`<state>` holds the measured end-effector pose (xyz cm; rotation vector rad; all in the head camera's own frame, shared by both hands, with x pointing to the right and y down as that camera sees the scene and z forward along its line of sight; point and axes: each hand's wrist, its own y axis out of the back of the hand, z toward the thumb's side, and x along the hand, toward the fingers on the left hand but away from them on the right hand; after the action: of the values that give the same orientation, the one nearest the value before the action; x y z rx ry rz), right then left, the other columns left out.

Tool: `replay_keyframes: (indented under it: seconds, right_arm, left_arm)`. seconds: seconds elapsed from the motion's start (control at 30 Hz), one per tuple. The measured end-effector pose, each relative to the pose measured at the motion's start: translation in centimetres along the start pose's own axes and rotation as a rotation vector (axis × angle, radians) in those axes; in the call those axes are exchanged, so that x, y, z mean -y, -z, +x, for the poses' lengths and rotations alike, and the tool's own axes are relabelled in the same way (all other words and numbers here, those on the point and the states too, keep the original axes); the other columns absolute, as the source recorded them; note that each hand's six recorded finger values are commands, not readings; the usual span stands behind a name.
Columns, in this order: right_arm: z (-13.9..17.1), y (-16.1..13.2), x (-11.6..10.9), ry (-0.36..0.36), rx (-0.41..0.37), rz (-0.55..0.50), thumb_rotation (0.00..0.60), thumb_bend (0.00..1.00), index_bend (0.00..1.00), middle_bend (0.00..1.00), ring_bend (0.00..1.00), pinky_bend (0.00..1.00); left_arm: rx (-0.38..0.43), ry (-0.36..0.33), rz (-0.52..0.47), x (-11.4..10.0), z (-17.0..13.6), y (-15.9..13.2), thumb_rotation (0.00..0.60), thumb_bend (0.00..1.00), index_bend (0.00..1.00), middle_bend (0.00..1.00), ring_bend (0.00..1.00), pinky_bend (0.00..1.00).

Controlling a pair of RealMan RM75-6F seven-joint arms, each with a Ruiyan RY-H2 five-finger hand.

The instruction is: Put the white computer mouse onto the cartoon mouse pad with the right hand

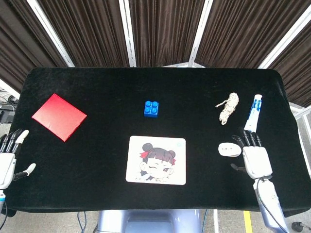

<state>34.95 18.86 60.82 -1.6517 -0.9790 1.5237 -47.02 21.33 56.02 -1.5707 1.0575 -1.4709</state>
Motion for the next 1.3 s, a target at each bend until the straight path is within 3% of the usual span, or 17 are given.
replay_keyframes:
  seconds: [0.63,0.83,1.3]
  right_arm:
    - [-3.4,-3.3,5.6,-0.086,0.091,-0.029,0.600,0.07,0.15,0.00,0.00,0.00]
    - [-4.3,-3.1,6.7,-0.097,0.120,-0.026,0.600,0.08,0.05,0.00,0.00,0.00]
    - [-6.1,-0.9,8.1,-0.116,0.187,0.006,0.600,0.10,0.04,0.00,0.00,0.00]
  left_arm:
    - [0.000,0.014,0.010,0.2,0.3,-0.1,0.600,0.24,0.00,0.00,0.00,0.00]
    - [-0.002,0.014,0.006,0.2,0.4,-0.1,0.600,0.24,0.00,0.00,0.00,0.00]
    - [-0.007,0.020,0.009,0.4,0.7,-0.2,0.600,0.23,0.00,0.00,0.00,0.00]
